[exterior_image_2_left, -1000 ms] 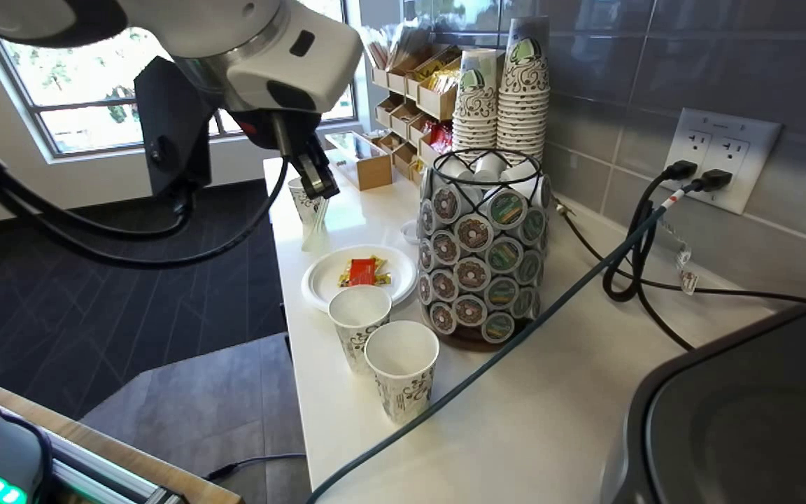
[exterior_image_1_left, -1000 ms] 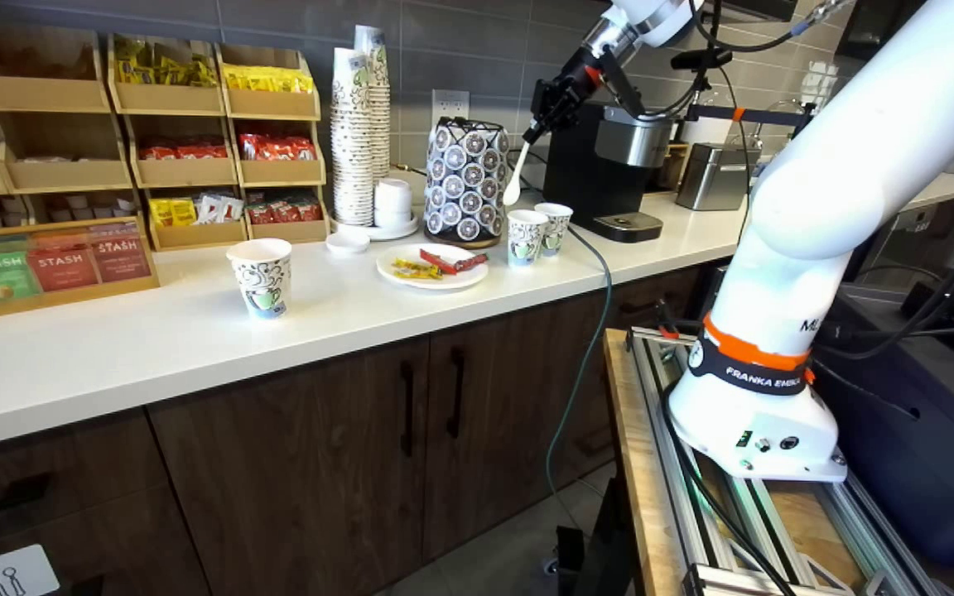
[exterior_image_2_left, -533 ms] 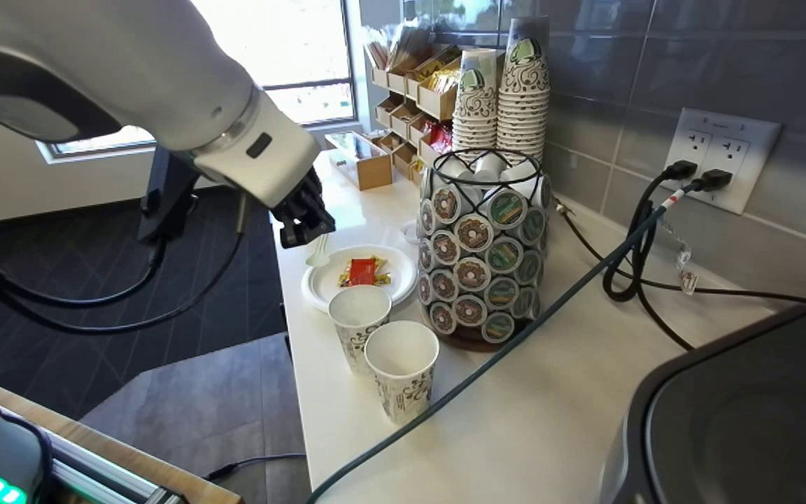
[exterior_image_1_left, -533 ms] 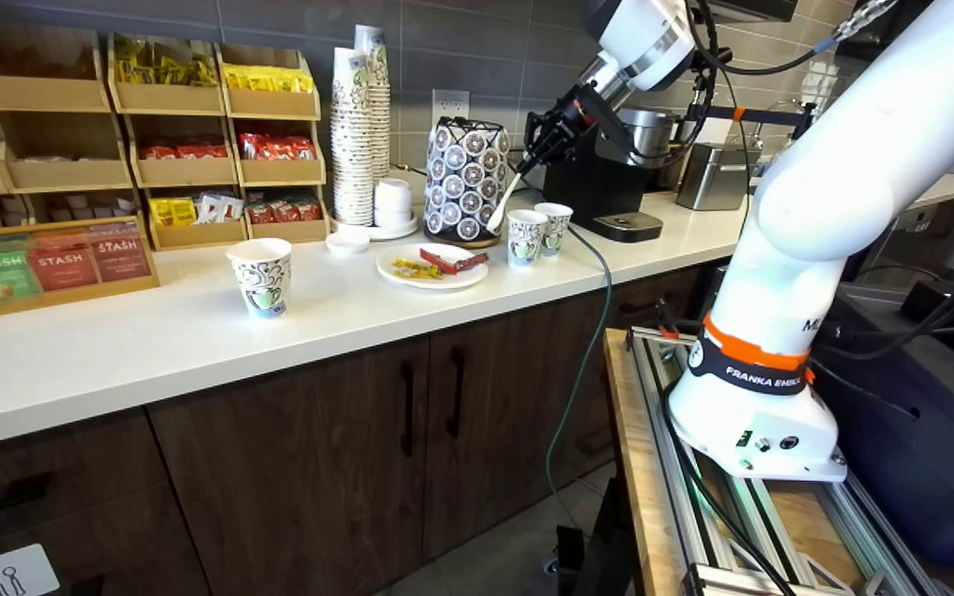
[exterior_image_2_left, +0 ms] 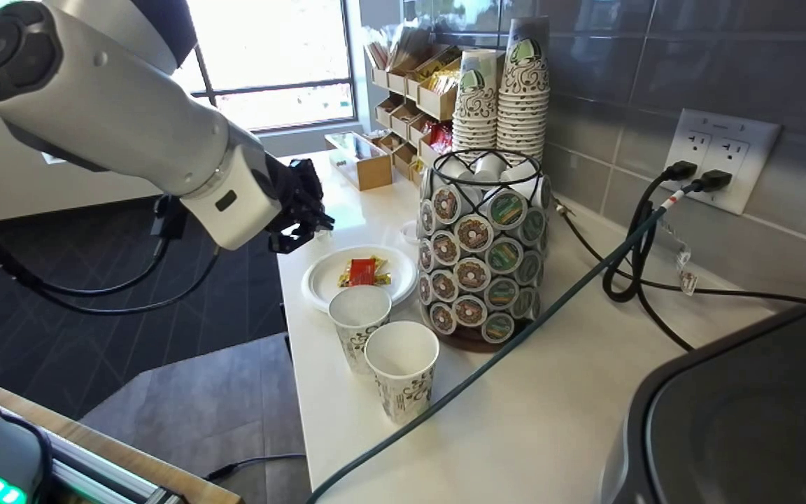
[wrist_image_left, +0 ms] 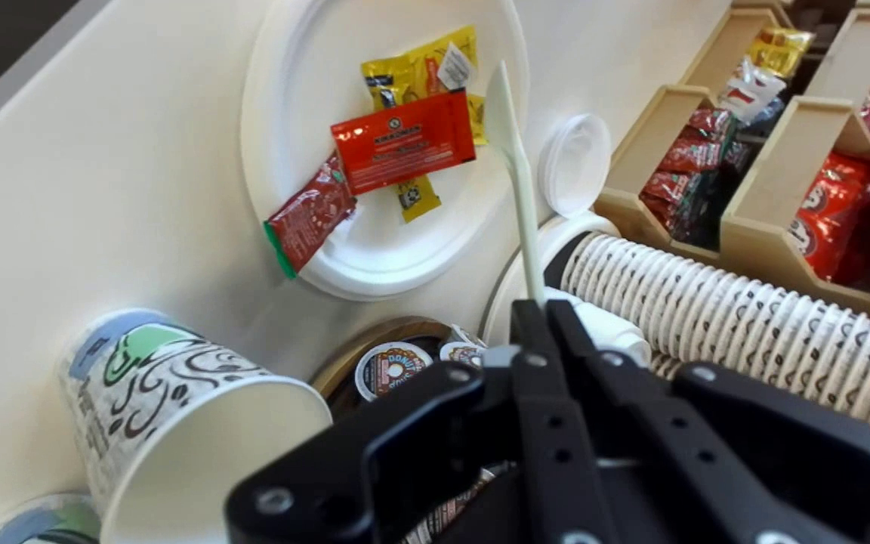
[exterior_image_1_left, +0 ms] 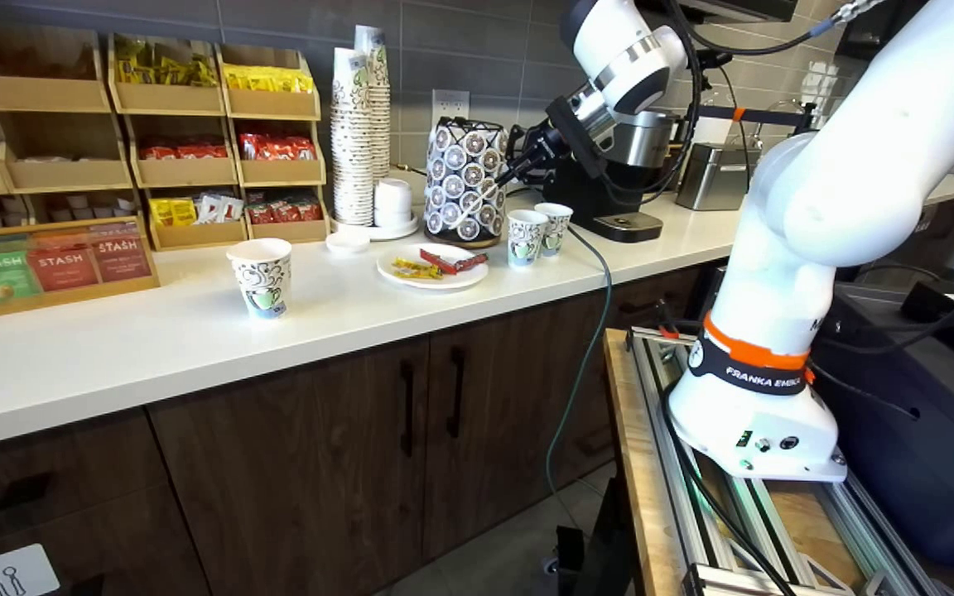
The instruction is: Put the white spoon on the white plate
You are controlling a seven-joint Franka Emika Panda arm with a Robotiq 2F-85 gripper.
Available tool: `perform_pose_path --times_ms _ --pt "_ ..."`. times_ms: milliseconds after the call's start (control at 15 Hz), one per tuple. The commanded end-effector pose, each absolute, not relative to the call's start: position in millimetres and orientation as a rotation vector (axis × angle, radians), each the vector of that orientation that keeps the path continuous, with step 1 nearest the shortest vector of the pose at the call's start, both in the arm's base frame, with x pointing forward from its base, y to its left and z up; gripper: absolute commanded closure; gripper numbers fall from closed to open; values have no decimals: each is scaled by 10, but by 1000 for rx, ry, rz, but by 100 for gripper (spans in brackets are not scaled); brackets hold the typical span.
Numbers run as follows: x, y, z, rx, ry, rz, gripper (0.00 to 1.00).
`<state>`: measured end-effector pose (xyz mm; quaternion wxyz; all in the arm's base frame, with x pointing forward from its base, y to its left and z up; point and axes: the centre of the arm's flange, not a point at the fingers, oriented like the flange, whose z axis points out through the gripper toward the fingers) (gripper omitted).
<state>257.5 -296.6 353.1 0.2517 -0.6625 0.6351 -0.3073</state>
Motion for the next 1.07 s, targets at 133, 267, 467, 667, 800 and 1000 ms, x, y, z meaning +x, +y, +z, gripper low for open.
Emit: perform_pose_path --times_ms 133,267,467,667,800,1000 --pt "2668 -2584 3102 -1682 1803 -965 99" --pt "2663 -2510 3014 -1674 1820 -990 99" --pt "2609 -2459 2936 -1663 1819 -1037 99" --pt "2558 -2458 2851 -1647 1822 -1092 99" --pt "2539 -2460 2763 -1635 1810 -1123 99" --pt "2569 -2417 2581 -1629 1790 -1161 99"
